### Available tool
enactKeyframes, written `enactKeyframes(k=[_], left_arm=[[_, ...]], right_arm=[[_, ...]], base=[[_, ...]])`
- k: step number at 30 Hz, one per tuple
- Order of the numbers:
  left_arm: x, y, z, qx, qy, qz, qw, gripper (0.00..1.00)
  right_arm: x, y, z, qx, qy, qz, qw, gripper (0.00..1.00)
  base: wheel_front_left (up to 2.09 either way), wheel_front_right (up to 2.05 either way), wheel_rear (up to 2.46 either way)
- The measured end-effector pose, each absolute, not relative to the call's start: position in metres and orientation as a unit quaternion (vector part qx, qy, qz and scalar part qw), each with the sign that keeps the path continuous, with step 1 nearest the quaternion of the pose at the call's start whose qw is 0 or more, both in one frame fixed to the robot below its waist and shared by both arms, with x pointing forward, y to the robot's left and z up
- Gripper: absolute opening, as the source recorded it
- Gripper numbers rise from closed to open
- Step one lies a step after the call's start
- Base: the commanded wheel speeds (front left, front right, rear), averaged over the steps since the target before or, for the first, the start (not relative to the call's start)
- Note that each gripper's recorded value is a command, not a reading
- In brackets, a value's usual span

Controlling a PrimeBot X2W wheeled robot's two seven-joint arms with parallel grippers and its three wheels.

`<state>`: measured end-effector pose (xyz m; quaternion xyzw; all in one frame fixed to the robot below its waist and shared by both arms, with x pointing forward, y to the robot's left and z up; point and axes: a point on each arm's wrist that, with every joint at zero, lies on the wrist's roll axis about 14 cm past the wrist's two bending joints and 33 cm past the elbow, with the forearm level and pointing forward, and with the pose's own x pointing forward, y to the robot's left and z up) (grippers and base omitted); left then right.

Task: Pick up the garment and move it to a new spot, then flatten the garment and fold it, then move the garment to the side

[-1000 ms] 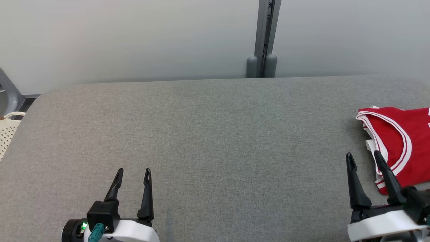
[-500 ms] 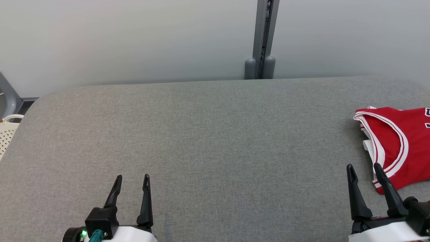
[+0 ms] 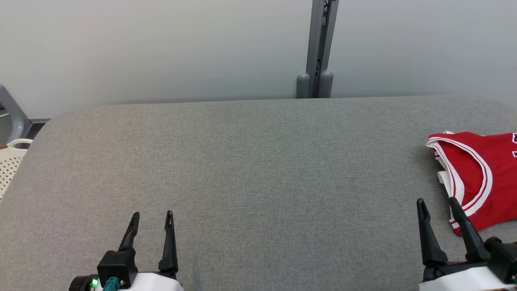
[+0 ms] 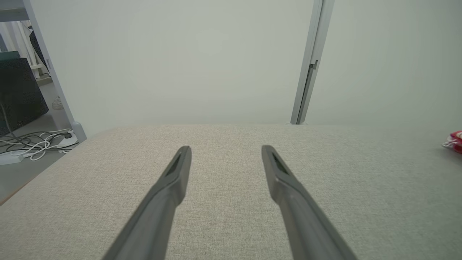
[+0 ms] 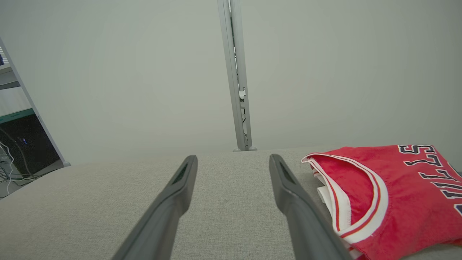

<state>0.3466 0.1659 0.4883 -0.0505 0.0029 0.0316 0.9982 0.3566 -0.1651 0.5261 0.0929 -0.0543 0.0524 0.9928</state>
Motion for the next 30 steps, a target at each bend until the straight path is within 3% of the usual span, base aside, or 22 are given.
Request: enactKeyframes(k=[14, 15, 30], left_arm=[[0.344, 0.165, 0.482, -0.047, 0.02, 0.028, 0.998, 1.0], [0.343, 0.164, 0.479, -0.047, 0.026, 0.028, 0.998, 0.0], [0.333, 0.169, 0.449, -0.14, 0.087, 0.046, 0.985, 0.0]], right_arm=[[0.357, -0.166, 0.522, 0.098, -0.049, 0.05, 0.993, 1.0], [0.356, -0.165, 0.519, 0.099, -0.043, 0.05, 0.993, 0.0], [0.351, -0.168, 0.493, 0.194, 0.002, 0.029, 0.981, 0.0]], base=[[0.0, 0.0, 0.0], [0.0, 0.0, 0.0], [0.0, 0.0, 0.0]])
